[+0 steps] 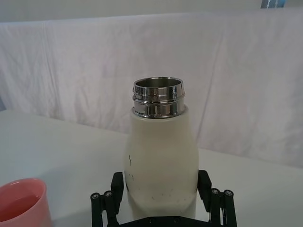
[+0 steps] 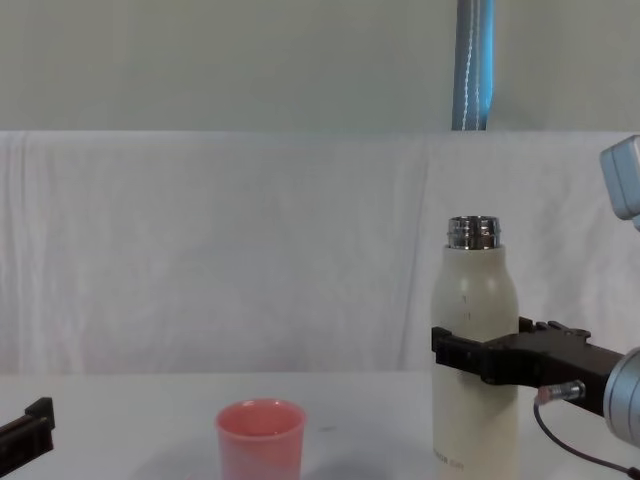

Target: Grasp the thermos with one hand and pour water into the cup lid.

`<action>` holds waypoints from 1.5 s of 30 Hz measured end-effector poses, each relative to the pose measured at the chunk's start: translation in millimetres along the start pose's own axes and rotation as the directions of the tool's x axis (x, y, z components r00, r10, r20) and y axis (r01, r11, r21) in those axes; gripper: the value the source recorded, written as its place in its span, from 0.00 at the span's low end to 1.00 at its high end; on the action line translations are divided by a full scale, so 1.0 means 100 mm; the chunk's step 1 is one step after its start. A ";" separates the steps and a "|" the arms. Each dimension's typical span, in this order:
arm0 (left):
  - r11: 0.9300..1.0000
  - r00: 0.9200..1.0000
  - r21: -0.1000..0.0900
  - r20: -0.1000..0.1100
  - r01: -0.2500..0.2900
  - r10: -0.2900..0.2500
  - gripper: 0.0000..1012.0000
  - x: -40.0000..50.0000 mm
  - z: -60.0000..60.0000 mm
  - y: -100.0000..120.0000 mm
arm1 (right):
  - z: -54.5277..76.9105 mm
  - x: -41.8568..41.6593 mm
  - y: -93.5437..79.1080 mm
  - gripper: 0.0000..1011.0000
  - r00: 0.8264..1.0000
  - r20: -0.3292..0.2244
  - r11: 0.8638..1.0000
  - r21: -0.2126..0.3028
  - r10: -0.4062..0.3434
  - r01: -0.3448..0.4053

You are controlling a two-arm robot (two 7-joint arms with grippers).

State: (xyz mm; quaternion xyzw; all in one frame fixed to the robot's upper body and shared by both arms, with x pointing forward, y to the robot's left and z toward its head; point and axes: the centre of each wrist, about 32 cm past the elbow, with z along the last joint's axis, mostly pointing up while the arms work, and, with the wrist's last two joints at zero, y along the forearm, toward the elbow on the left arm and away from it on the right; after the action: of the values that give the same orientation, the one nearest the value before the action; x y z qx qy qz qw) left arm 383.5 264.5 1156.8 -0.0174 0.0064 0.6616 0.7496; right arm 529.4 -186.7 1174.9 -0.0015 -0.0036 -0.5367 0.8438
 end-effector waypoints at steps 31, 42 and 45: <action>1.000 1.000 0.000 0.000 0.000 0.000 0.99 0.000 0.00 0.00 | 0.03 0.055 -0.24 0.99 1.000 -0.017 1.000 -0.027 -0.004 0.003; 1.000 1.000 0.000 0.000 0.000 0.000 0.99 0.000 0.00 0.00 | 0.02 0.085 -0.43 0.99 0.997 -0.076 1.000 -0.022 0.003 -0.005; 1.000 1.000 0.000 0.000 0.000 0.000 0.99 0.000 0.00 0.00 | 0.01 0.091 -0.51 0.99 0.996 -0.086 1.000 -0.018 -0.007 0.005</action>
State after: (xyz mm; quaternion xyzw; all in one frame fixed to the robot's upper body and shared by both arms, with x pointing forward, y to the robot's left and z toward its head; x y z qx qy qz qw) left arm 383.5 264.5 1156.8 -0.0174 0.0064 0.6616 0.7496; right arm 487.1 -216.5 1176.3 0.0140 0.0374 -0.5387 0.8416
